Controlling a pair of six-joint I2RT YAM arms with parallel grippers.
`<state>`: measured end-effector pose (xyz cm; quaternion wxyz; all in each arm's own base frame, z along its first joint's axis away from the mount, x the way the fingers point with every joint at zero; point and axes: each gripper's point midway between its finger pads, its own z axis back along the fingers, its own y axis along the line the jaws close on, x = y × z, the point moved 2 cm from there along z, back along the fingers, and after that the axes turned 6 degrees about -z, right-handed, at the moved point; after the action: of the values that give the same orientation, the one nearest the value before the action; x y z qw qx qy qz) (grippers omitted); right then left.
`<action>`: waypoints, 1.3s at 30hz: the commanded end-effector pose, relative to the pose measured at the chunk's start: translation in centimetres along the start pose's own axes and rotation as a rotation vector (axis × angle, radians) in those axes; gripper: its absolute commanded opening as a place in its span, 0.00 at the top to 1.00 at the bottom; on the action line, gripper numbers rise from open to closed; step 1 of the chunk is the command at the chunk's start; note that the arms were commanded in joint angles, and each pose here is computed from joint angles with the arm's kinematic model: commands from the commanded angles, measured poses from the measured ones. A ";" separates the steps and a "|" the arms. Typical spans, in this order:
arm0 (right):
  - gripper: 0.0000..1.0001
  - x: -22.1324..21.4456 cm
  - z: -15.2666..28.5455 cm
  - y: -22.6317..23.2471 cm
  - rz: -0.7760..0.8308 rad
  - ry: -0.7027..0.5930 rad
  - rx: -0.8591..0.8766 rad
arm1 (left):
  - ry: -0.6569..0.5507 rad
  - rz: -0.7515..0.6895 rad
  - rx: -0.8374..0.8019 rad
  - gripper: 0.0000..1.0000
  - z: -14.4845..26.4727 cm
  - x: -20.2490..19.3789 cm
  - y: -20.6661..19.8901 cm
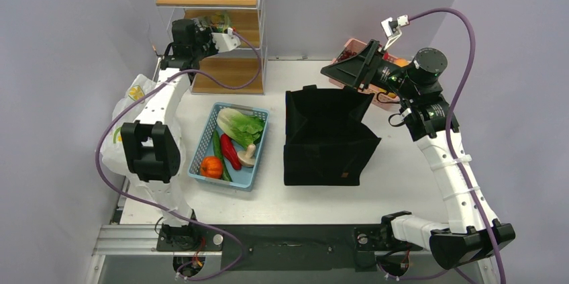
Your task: Untie the knot of the grocery bags and take out the mixed food
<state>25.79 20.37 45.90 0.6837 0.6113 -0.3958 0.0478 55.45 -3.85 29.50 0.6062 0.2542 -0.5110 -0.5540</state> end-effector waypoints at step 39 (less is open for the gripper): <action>0.28 -2.5 1.8 -3.5 0.411 0.121 -0.193 | 0.178 0.835 -0.074 0.36 25.0 4.8 -4.0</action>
<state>25.91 19.11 40.57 0.7486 0.4878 -0.4299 0.1298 36.04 -8.10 37.02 0.7205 0.0687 -0.5489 -0.4182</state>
